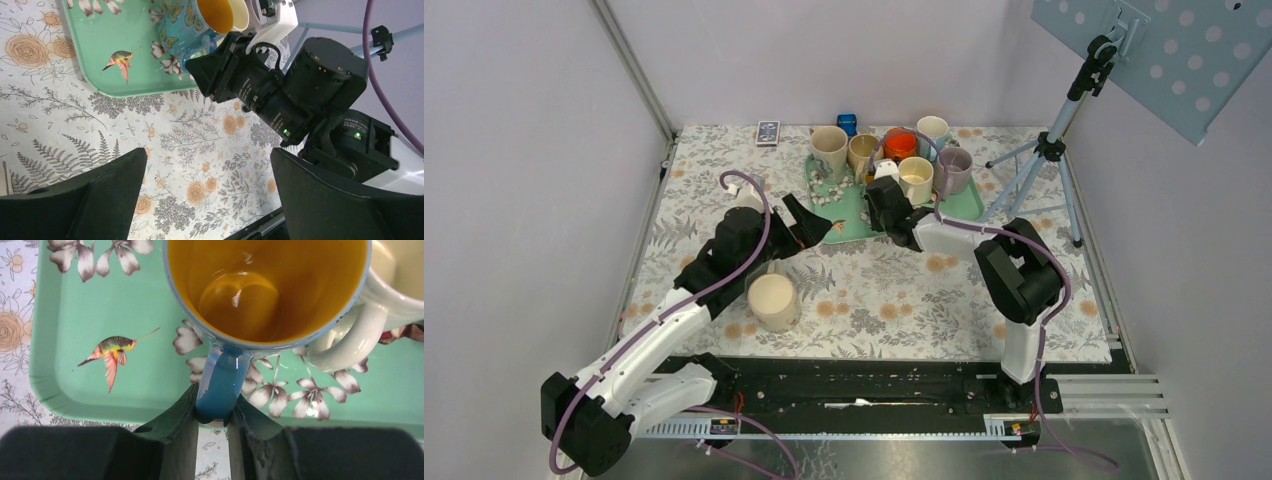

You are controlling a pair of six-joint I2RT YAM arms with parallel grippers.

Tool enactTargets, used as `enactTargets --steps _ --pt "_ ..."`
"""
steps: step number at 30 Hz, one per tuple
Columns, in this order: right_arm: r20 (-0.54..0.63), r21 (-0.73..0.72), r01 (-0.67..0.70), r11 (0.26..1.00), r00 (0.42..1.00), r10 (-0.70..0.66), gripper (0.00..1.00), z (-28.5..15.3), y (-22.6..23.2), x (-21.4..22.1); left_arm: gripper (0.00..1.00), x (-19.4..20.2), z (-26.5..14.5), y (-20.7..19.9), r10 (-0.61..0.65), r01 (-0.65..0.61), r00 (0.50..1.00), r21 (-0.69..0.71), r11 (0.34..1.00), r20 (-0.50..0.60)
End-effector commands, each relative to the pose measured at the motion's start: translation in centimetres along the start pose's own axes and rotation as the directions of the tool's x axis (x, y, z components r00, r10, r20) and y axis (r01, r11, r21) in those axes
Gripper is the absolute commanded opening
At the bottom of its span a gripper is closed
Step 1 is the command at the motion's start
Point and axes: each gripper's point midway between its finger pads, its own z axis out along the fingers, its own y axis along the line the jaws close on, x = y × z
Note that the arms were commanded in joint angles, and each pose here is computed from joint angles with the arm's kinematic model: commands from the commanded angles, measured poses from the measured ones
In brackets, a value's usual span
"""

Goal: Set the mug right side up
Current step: Place the cup on the tray.

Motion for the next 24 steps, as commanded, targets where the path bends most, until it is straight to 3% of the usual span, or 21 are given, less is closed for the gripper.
enactTargets --steps 1,24 --pt "-0.088 0.007 0.048 0.999 0.995 -0.048 0.0 1.3 -1.3 1.5 0.99 -1.1 0.0 -0.9 0.004 -0.005 0.999 0.033 0.999 0.035" --pt "-0.089 -0.006 0.045 0.999 0.995 -0.046 0.1 3.4 -2.5 0.5 0.99 -0.4 0.5 -1.0 -0.022 0.022 1.0 0.034 0.999 -0.005"
